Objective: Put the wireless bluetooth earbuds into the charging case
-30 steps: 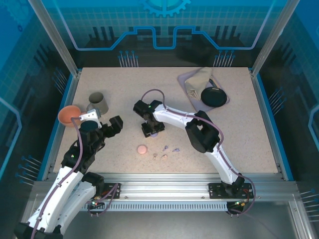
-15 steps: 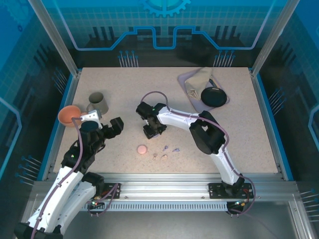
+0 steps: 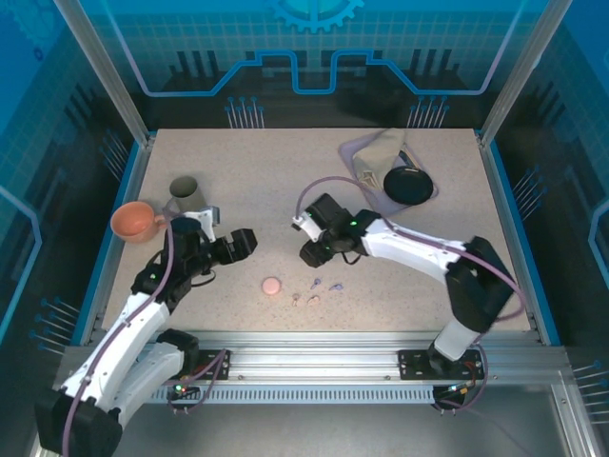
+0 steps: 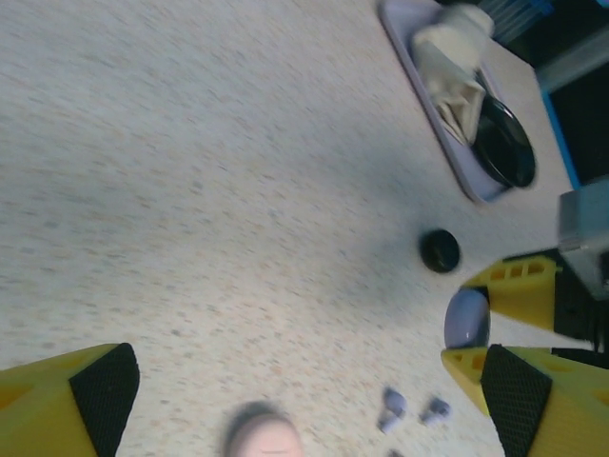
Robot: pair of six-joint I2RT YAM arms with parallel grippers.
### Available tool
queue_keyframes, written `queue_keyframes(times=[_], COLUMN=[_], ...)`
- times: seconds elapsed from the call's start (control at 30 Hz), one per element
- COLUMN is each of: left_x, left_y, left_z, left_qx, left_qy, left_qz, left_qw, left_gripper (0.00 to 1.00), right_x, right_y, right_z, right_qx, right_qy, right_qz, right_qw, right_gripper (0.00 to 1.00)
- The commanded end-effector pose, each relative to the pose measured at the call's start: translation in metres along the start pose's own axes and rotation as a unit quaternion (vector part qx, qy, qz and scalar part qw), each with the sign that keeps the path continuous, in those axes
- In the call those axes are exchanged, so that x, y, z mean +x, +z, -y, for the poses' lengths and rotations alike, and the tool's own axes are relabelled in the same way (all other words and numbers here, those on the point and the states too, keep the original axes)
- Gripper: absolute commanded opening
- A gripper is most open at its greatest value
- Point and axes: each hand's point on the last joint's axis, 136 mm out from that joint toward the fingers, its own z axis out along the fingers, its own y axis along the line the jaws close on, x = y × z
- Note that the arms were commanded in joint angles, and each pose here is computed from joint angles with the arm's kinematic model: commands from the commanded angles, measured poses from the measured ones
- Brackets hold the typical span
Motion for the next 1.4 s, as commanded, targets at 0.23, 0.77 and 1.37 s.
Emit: queue_keyframes(times=[0.23, 0.77, 1.37], left_x=[-0.01, 0.021, 0.044], left_y=[-0.001, 0.027, 0.047], left_z=[0.116, 0.17, 0.19], left_qx=[0.278, 0.326, 0.352], left_qy=[0.024, 0.06, 0.05], left_qz=[-0.122, -0.212, -0.267], left_qw=[0.952, 0.919, 0.896], left_gripper=[0.89, 0.85, 0.65], right_x=[-0.016, -0.027, -0.045], right_y=[-0.083, -0.111, -0.121], right_z=[0.001, -0.015, -0.021], right_qx=[-0.012, -0.02, -0.034], right_qy=[-0.133, -0.178, -0.168], right_qz=[0.149, 0.183, 0.219], right_qw=[0.98, 0.967, 0.961], right_gripper=[0.52, 0.52, 0.51])
